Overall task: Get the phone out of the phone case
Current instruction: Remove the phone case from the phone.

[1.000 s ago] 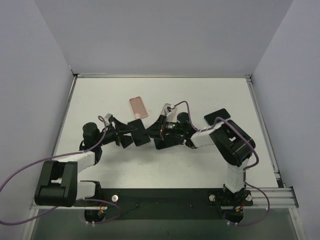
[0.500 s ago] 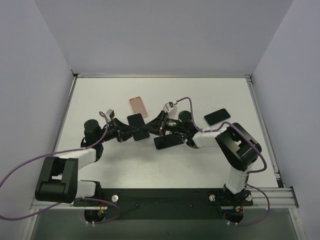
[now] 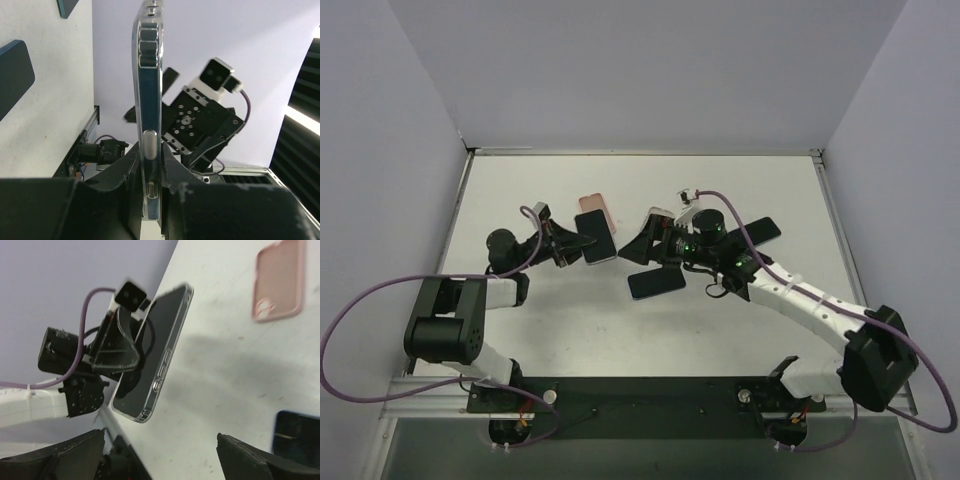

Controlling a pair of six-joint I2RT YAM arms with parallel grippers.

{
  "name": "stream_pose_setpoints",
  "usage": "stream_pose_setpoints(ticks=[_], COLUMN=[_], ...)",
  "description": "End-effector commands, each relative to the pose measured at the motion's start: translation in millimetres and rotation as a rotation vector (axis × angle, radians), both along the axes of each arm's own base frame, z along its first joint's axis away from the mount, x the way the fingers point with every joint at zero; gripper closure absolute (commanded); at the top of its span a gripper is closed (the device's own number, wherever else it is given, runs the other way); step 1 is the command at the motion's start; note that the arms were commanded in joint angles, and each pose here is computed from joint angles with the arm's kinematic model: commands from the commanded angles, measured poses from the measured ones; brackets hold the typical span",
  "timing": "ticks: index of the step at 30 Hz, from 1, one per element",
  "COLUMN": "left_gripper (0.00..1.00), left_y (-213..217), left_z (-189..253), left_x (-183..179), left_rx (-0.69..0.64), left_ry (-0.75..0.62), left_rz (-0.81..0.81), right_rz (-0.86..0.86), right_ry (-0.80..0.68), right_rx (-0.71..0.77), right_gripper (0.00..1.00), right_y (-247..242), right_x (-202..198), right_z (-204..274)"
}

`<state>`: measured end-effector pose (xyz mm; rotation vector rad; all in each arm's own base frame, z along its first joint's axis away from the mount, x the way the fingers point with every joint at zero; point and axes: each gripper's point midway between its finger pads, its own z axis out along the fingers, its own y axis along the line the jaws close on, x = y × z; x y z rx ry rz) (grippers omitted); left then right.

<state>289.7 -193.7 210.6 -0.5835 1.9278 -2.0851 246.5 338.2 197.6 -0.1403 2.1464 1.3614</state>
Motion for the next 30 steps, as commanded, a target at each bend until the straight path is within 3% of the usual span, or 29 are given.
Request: stream_pose_setpoints(ticks=[1,3,8,11,12,14,15,26,30], left_gripper=[1.00,1.00,1.00,1.00,1.00,1.00,1.00,1.00,1.00], left_y=[-5.7,-9.2,-15.0,-21.7,-24.0,-31.6,-34.6,-38.0,-37.5], left_z=[72.6,78.9,102.5,108.4,116.9,117.8,129.7,142.3,145.6], left_x=[-25.6,-27.9,-27.4,-26.8,-23.6,-25.4,-23.2,-31.3,-33.3], left_rx=[-0.034,-0.020,0.024,0.097,0.141,0.199,0.247,0.230,0.217], left_ry=[-0.540,-0.603,-0.710,-0.754,-0.853,-0.813,-0.923,-0.902,-0.908], left_rz=[-0.083,-0.099,-0.108,-0.107,-0.092,-0.104,-0.093,-0.102,-0.100], right_rz=[-0.160,-0.129,-0.082,-0.021,-0.022,0.003,-0.001,0.100,0.061], right_ry=[-0.203,-0.216,-0.174,-0.163,-0.169,-0.197,-0.196,-0.311,-0.326], right_rx=[-0.351,-0.342,-0.165,-0.032,0.006,0.091,0.126,0.512,0.516], right_gripper=[0.00,0.02,0.10,0.16,0.17,0.18,0.18,0.23,0.23], right_y=[-64.2,-68.2,-59.9,-44.8,-43.8,-35.7,-34.2,-19.4,-22.0], right_x=[23.6,17.2,24.6,28.8,32.9,38.4,41.6,39.3,46.2], right_z=[13.1,26.7,73.8,102.5,110.7,129.4,140.3,225.3,227.4])
